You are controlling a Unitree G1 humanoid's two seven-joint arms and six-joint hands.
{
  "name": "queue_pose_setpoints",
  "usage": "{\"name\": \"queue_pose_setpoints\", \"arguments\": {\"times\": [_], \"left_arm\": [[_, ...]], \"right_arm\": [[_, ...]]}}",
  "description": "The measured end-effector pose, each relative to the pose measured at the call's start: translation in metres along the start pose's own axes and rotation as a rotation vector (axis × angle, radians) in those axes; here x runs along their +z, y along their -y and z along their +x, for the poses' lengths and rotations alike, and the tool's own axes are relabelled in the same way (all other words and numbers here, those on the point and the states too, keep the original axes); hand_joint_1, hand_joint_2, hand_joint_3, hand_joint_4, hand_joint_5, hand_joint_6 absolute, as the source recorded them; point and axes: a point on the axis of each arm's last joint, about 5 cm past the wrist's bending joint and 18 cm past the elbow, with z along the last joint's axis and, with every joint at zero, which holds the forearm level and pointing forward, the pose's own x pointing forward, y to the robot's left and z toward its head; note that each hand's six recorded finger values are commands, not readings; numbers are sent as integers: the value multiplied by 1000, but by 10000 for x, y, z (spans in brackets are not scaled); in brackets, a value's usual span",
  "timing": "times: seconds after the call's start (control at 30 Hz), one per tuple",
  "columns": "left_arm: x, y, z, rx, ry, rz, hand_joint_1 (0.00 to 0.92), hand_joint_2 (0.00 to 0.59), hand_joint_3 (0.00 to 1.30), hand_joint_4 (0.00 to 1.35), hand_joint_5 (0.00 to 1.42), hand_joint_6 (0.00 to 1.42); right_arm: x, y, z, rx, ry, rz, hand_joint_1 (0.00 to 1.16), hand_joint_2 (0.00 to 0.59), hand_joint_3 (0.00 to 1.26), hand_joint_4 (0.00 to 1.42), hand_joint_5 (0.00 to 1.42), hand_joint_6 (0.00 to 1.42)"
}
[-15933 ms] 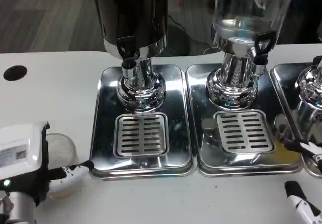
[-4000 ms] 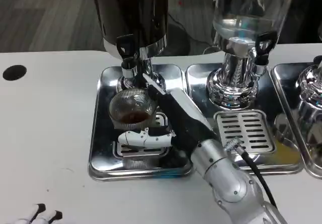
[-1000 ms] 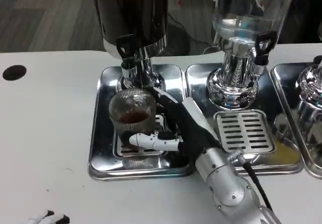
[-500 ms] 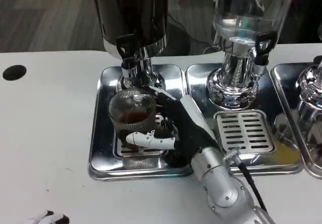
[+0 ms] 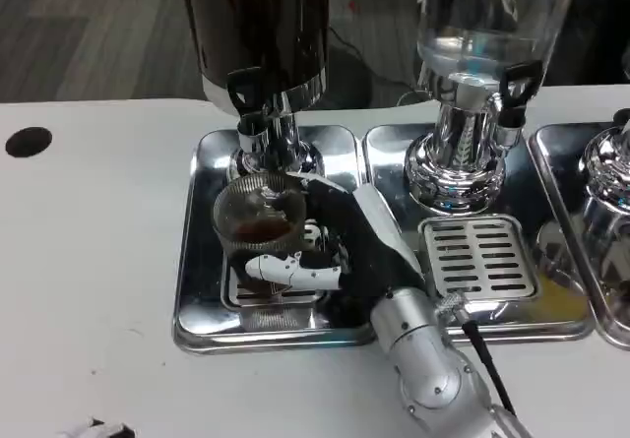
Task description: Grasp the cup under the faucet to collect the drink, then remove the cup.
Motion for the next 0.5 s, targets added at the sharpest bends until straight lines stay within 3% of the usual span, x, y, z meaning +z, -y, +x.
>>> {"name": "queue_pose_setpoints", "arguments": {"times": [0.5], "left_arm": [[1,-1,36,-10,1,-3,0,123,328,238,315,488]], "right_arm": [[-13,-6,-2,-15,2,0,790,67,382,407,367,226]]}}
